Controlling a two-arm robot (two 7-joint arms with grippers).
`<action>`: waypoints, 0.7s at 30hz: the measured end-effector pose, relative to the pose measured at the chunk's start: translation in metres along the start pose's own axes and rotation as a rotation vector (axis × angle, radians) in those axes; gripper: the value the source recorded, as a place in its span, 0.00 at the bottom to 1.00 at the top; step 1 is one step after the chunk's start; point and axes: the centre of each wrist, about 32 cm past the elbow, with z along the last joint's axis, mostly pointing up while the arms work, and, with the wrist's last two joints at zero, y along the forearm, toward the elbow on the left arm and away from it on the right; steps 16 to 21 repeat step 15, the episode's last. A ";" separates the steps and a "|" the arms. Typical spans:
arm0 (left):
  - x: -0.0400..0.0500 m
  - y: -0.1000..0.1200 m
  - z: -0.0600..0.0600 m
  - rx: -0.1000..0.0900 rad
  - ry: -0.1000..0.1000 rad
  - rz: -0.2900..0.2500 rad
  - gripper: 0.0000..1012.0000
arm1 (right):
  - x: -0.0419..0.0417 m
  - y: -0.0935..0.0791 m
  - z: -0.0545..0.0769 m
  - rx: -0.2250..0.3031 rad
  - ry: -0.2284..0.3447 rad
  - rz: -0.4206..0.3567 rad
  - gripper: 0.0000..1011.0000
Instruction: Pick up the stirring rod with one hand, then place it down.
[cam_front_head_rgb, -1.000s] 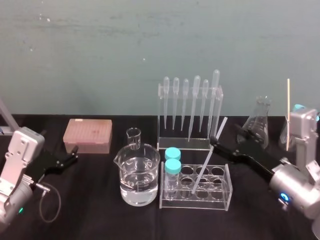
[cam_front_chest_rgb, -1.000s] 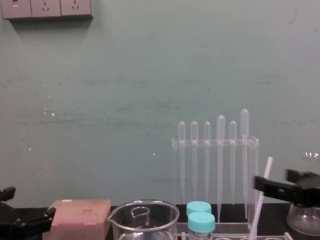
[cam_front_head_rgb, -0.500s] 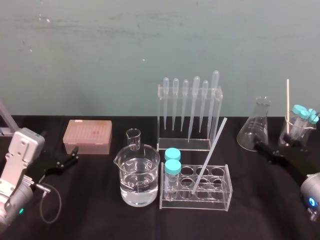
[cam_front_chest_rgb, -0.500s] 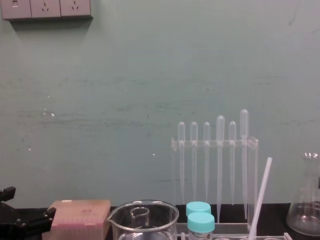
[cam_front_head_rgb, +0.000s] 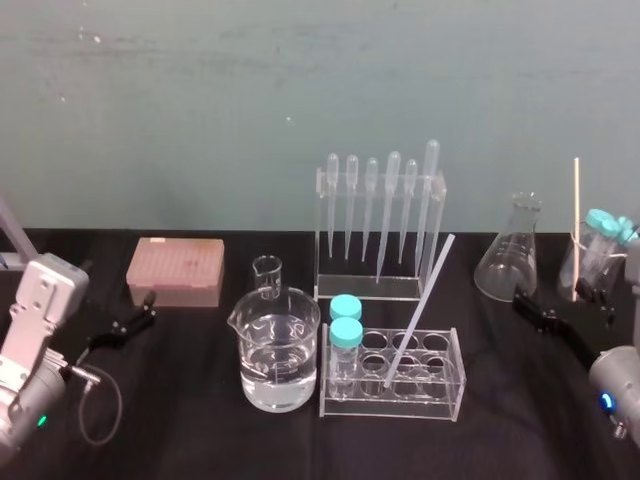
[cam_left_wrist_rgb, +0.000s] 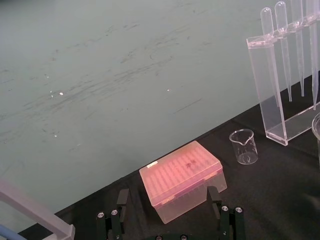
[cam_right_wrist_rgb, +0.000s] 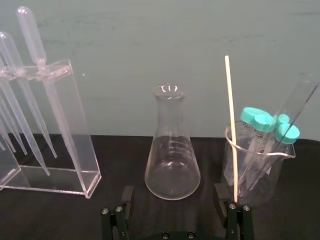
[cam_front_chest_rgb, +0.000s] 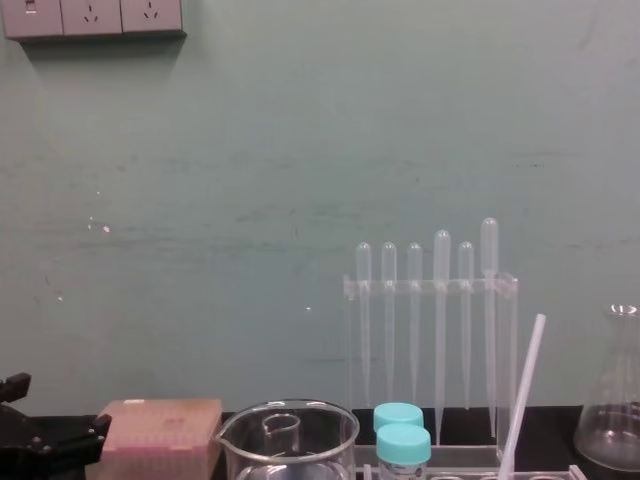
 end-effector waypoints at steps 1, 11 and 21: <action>0.0000 0.000 0.000 0.000 0.000 0.000 0.99 | 0.0001 0.000 0.000 0.000 0.000 0.000 0.99; 0.0000 0.000 0.000 0.000 0.000 0.000 0.99 | 0.0006 -0.001 0.001 0.003 0.003 0.004 0.99; 0.0000 0.000 0.000 0.000 0.000 0.000 0.99 | 0.0008 -0.001 0.001 0.003 0.003 0.004 0.99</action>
